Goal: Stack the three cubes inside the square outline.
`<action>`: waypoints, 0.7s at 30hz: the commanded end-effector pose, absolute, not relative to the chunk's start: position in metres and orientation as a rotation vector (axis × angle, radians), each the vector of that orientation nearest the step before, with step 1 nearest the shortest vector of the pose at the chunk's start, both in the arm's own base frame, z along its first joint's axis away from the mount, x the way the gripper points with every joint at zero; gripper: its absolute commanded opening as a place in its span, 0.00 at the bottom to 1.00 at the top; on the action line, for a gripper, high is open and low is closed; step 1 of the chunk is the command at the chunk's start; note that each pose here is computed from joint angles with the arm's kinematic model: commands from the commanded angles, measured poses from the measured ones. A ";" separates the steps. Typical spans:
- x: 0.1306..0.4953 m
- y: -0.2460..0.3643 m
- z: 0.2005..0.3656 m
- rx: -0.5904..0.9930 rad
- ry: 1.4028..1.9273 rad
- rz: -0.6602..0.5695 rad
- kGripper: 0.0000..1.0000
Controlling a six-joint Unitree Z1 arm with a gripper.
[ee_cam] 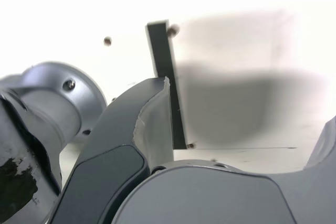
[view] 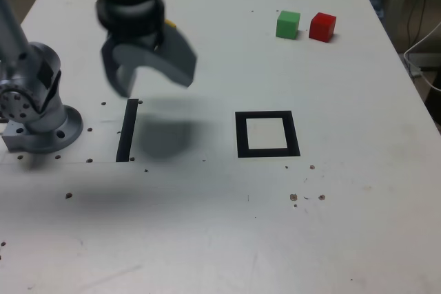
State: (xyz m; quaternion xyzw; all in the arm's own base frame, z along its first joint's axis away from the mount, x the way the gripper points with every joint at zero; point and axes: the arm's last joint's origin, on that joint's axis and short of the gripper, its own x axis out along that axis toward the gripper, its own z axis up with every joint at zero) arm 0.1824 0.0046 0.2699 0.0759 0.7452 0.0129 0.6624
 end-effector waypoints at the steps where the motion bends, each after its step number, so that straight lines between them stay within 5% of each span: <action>1: 0.193 0.008 0.274 0.195 1.702 0.027 1.00; 6: 0.217 0.024 0.291 0.247 1.744 0.004 0.99; 14: 0.246 0.052 0.317 0.257 1.733 -0.013 1.00; 21: 0.274 0.071 0.344 0.165 1.654 0.006 1.00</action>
